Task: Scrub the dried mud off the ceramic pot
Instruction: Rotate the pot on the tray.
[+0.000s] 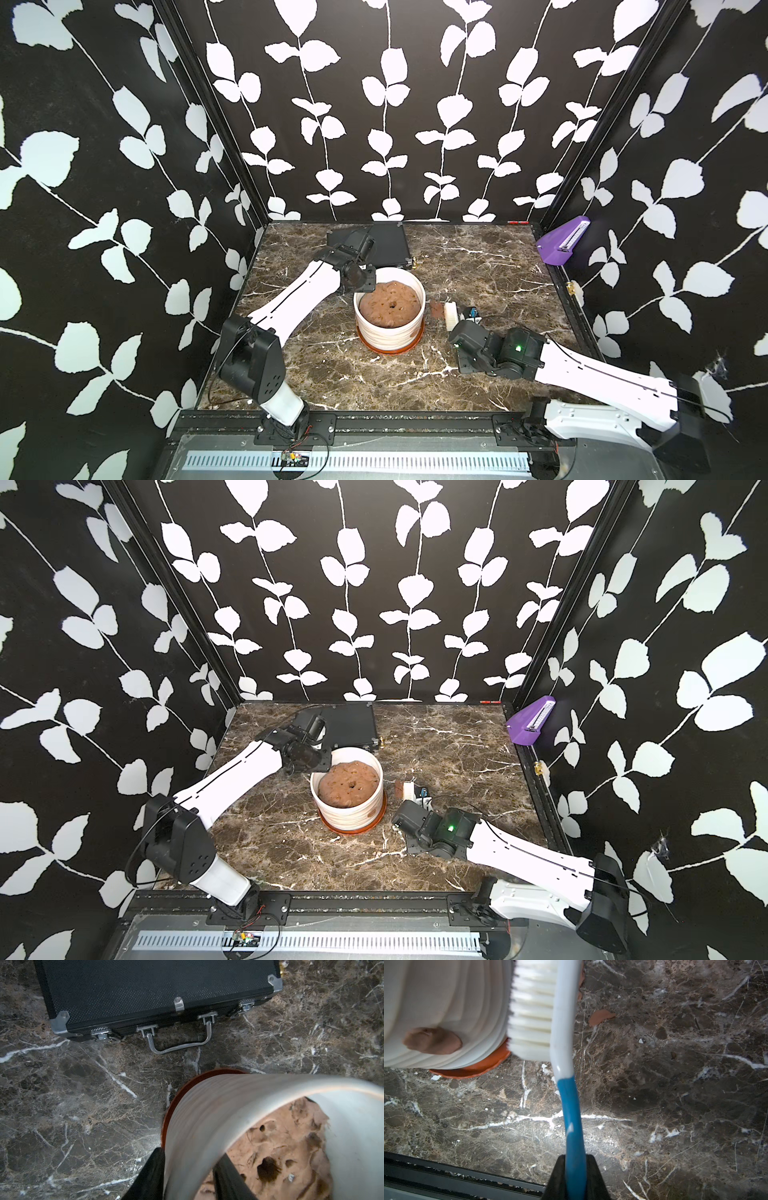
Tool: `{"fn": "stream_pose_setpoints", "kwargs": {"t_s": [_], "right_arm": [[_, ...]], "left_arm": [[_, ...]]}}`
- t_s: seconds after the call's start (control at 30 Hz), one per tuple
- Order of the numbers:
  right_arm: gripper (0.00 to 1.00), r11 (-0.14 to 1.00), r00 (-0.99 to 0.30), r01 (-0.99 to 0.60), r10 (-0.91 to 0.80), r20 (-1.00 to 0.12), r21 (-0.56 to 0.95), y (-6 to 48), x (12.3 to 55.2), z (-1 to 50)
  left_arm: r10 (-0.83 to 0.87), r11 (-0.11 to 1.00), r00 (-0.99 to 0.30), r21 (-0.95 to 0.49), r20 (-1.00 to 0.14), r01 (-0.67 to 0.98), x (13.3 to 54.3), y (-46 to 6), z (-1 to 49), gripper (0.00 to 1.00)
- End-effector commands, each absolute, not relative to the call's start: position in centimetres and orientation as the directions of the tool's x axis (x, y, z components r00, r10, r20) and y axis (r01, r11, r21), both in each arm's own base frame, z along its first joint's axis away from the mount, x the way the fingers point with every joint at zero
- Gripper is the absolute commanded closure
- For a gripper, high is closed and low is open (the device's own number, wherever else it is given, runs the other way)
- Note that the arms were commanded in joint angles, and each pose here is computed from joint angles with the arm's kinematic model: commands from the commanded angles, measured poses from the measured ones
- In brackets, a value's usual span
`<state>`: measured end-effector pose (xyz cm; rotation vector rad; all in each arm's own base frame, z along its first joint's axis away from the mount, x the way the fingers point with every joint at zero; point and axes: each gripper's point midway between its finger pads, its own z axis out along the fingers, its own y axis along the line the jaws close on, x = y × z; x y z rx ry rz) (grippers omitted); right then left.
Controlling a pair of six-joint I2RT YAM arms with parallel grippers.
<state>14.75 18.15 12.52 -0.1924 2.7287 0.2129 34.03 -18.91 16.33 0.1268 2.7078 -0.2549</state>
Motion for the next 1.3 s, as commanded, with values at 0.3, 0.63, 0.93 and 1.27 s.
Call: {"fn": "stream_pose_setpoints", "kwargs": {"t_s": [0.3, 0.63, 0.93, 1.27], "right_arm": [[1.0, 0.978, -0.913, -0.152, -0.083, -0.398, 0.145, 18.5, 14.6, 12.1], [1.0, 0.977, -0.912, -0.153, -0.082, -0.402, 0.147, 19.2, 15.1, 12.0], [1.0, 0.976, -0.912, -0.153, -0.08, -0.402, 0.152, 19.3, 15.0, 12.1], [1.0, 0.978, -0.911, -0.146, -0.075, -0.406, 0.148, 18.8, 14.9, 12.5]], "left_arm": [[0.049, 0.97, -0.909, -0.198, -0.413, 0.142, 32.2, -19.1, 17.2, 0.96], [0.035, 0.97, -0.903, -0.202, -0.428, 0.133, 28.2, -16.6, 19.0, 1.0], [0.086, 0.977, -0.91, -0.142, -0.406, 0.156, 26.6, -15.1, 19.3, 1.0], [0.01, 0.957, -0.909, -0.261, -0.417, 0.13, 26.5, -16.6, 20.1, 0.74]]}}
